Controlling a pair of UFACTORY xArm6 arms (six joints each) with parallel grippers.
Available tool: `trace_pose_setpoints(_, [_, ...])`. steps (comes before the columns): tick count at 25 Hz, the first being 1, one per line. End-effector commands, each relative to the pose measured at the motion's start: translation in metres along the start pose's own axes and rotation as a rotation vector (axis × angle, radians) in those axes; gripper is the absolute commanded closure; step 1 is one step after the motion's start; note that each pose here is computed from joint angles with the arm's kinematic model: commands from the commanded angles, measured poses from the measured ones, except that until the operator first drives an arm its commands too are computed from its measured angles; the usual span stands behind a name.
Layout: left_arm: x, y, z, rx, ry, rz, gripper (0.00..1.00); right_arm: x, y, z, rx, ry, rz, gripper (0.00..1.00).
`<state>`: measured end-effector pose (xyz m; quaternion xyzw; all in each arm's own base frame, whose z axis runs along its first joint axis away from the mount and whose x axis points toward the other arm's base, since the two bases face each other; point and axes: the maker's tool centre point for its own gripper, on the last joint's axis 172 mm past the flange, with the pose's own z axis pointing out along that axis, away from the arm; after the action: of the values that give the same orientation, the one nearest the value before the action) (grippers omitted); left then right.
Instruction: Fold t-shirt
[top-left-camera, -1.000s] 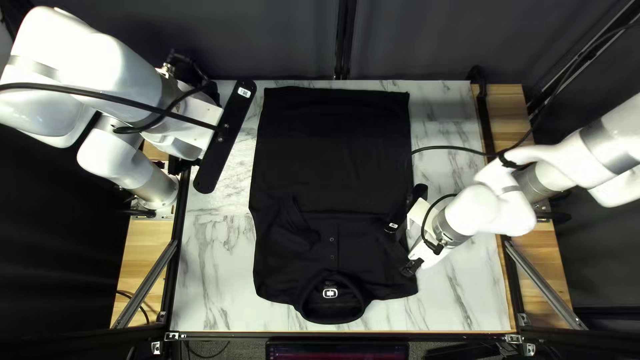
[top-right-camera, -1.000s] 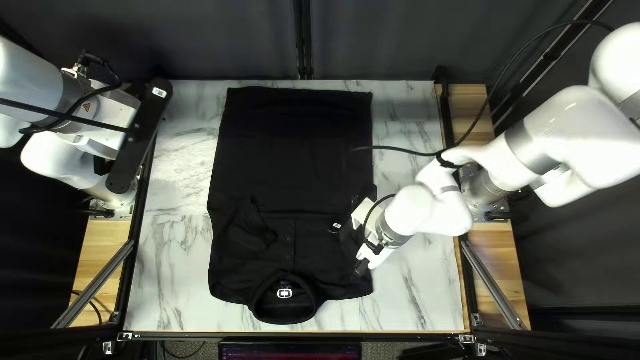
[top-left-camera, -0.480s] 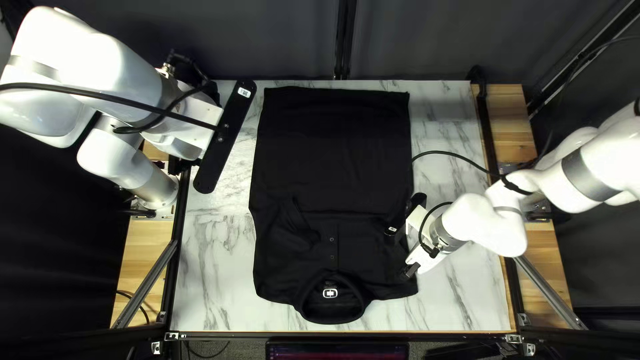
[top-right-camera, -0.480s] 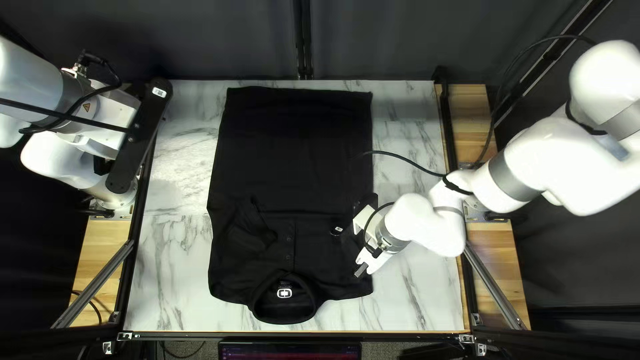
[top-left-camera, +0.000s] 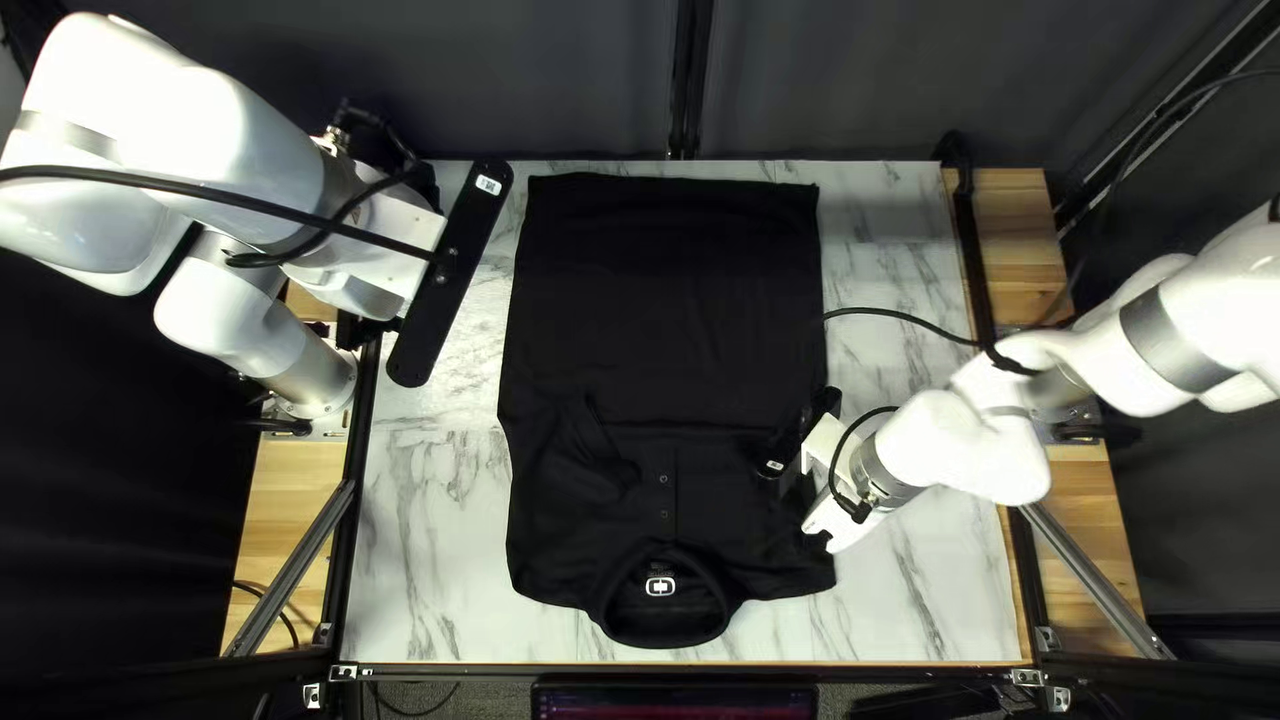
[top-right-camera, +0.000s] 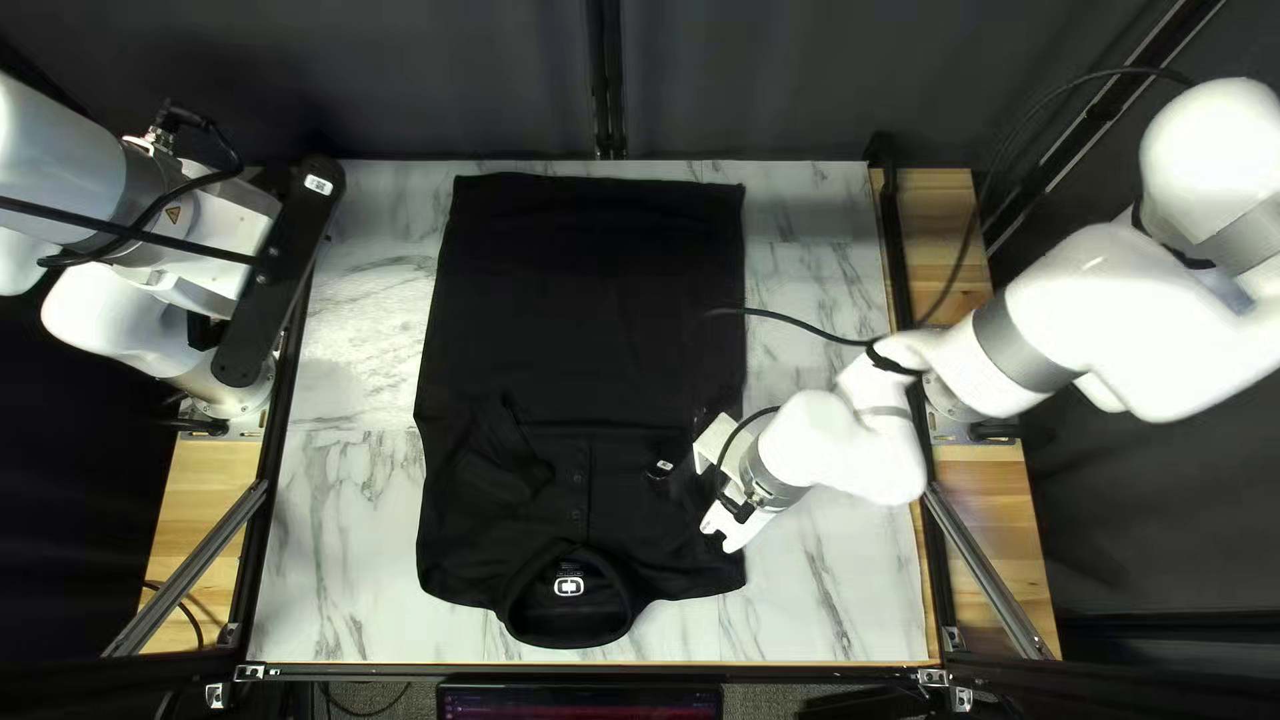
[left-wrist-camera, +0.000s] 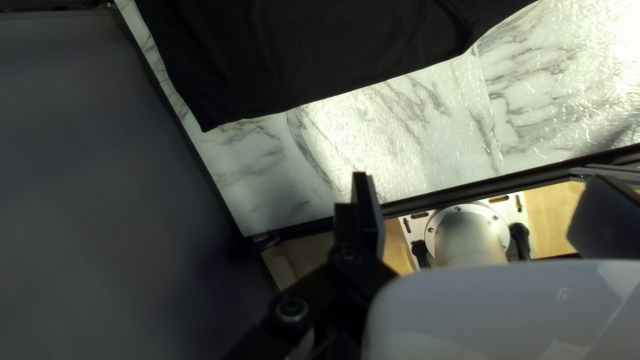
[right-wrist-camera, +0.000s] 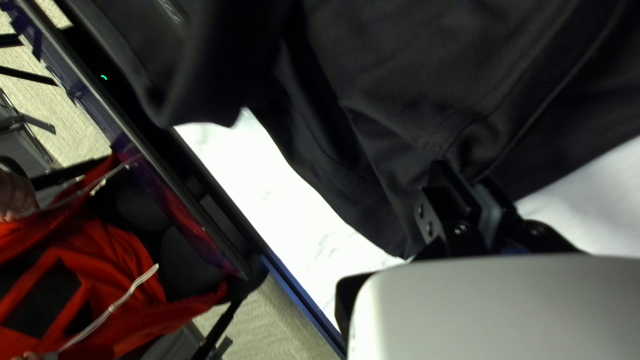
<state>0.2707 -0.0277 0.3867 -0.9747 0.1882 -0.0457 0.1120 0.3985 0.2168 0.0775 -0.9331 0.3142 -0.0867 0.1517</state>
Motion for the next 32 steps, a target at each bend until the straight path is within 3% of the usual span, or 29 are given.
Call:
trace_pose_setpoints(1, [0.0, 0.0, 0.0, 0.0, 0.0, 0.0, 0.0, 0.023, -0.013, -0.008, -0.024, 0.01, -0.028, 1.0])
trace_pose_setpoints(9, [0.0, 0.0, 0.0, 0.0, 0.0, 0.0, 0.0, 0.049, -0.038, 0.019, -0.07, -0.015, -0.097, 0.98])
trace_pose_setpoints(10, [0.0, 0.0, 0.0, 0.0, 0.0, 0.0, 0.0, 0.049, -0.042, 0.024, -0.07, -0.02, -0.107, 0.89])
trace_pose_setpoints(11, [0.0, 0.0, 0.0, 0.0, 0.0, 0.0, 0.0, 0.048, -0.046, 0.028, -0.07, -0.024, -0.115, 0.69])
trace_pose_setpoints(12, [0.0, 0.0, 0.0, 0.0, 0.0, 0.0, 0.0, 0.048, -0.047, 0.03, -0.07, -0.027, -0.12, 0.31])
trace_pose_setpoints(14, [0.0, 0.0, 0.0, 0.0, 0.0, 0.0, 0.0, 0.046, -0.051, 0.033, -0.069, -0.032, -0.132, 0.0])
trace_pose_setpoints(24, [0.0, 0.0, 0.0, 0.0, 0.0, 0.0, 0.0, 0.047, -0.043, 0.011, -0.067, -0.022, -0.143, 0.0])
trace_pose_setpoints(32, [0.0, 0.0, 0.0, 0.0, 0.0, 0.0, 0.0, 0.096, -0.015, -0.014, -0.055, -0.047, -0.211, 0.0])
